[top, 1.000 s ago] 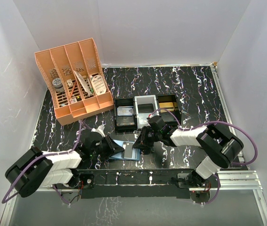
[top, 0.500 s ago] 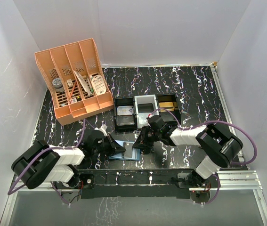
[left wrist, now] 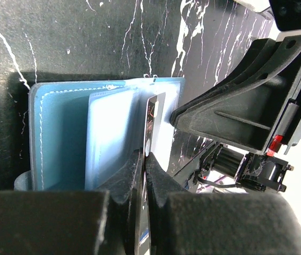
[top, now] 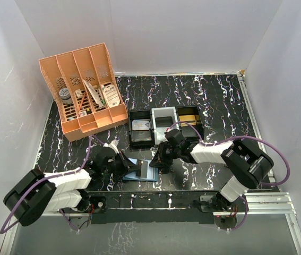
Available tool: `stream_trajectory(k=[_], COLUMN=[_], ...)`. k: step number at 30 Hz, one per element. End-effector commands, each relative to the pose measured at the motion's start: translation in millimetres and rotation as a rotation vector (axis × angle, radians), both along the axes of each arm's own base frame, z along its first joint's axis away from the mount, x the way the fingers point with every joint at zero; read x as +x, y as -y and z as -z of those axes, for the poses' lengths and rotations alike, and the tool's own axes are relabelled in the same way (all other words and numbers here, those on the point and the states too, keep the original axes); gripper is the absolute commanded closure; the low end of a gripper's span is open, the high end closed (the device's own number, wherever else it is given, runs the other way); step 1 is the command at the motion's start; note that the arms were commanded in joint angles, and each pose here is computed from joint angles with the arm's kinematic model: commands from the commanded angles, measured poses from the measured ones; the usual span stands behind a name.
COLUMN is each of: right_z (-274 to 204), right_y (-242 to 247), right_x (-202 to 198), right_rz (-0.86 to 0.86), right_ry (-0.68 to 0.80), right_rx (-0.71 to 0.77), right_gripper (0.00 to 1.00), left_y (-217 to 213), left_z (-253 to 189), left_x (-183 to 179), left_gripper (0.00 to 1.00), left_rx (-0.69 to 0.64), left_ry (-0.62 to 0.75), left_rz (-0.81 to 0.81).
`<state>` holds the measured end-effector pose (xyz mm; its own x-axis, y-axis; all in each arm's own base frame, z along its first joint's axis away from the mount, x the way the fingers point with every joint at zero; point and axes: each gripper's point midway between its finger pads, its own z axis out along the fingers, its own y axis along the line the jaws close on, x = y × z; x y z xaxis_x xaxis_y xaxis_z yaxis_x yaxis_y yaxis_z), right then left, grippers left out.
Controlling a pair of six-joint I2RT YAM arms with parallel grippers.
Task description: Take the credit cards out of the card holder
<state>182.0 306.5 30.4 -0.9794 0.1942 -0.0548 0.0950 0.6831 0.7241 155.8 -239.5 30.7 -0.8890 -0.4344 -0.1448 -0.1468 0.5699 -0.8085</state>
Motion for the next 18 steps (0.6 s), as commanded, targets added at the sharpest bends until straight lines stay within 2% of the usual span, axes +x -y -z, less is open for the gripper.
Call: stream_trajectory(k=[1, 5, 8, 12, 18], right_z=[27.5, 1.0, -20.2, -41.5, -35.8], right_y=[26.9, 13.3, 3.9, -12.2, -31.8], right_x=[-7.0, -0.3, 7.7, 10.8, -2.6], right_rz=[0.01, -0.011, -0.02, -0.053, -0.094], right_ry=[-0.022, 0.022, 0.06, 0.084, 0.037], right_rx=[-0.167, -0.091, -0.053, 0.017, 0.081], right_gripper=[0.89, 0.87, 0.84, 0.83, 0.83], left_y=[-8.7, -5.4, -4.5, -4.4, -4.0], left_z=[10.9, 12.0, 11.5, 11.0, 11.5], left_x=[-2.7, -4.1, -4.2, -3.9, -4.9], left_gripper=[1.0, 1.0, 0.95, 0.94, 0.89], left_rx=[0.053, 0.04, 0.033, 0.037, 0.037], left_ry=[-0.019, -0.027, -0.028, -0.028, -0.027], left_rz=[-0.007, 0.006, 0.007, 0.009, 0.017])
